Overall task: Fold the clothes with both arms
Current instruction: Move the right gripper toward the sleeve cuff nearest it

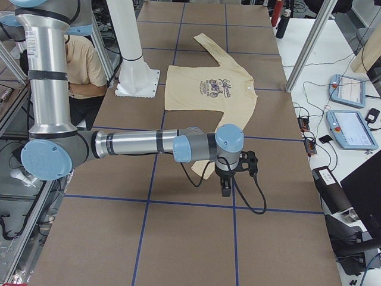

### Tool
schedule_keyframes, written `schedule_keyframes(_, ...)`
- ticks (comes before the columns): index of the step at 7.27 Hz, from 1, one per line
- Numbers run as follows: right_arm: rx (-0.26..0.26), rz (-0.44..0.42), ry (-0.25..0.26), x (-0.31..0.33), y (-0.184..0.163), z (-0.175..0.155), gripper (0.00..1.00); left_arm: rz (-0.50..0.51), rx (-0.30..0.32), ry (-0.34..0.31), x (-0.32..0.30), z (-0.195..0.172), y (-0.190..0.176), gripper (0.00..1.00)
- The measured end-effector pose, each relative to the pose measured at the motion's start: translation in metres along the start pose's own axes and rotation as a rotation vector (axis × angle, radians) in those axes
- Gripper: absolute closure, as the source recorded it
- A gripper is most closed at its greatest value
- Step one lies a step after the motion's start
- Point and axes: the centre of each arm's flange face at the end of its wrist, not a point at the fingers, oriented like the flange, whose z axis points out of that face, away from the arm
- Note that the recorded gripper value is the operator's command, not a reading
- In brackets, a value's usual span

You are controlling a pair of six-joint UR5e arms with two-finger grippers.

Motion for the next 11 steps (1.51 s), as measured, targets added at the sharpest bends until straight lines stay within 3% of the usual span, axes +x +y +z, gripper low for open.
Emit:
schedule_keyframes(6, -0.04, -0.042, -0.015, -0.01, 0.015, 0.035, 0.0, 0.026, 0.012, 0.012, 0.002, 0.0, 0.016, 0.0)
schedule_keyframes(7, -0.032, -0.072, -0.024, -0.026, 0.017, 0.055, 0.0, 0.027, 0.01, 0.013, 0.002, 0.0, 0.017, 0.0)
schedule_keyframes(11, -0.044, 0.06, -0.086, -0.073, 0.03, 0.146, 0.08, 0.024, 0.01, 0.016, 0.002, 0.0, 0.017, 0.0)
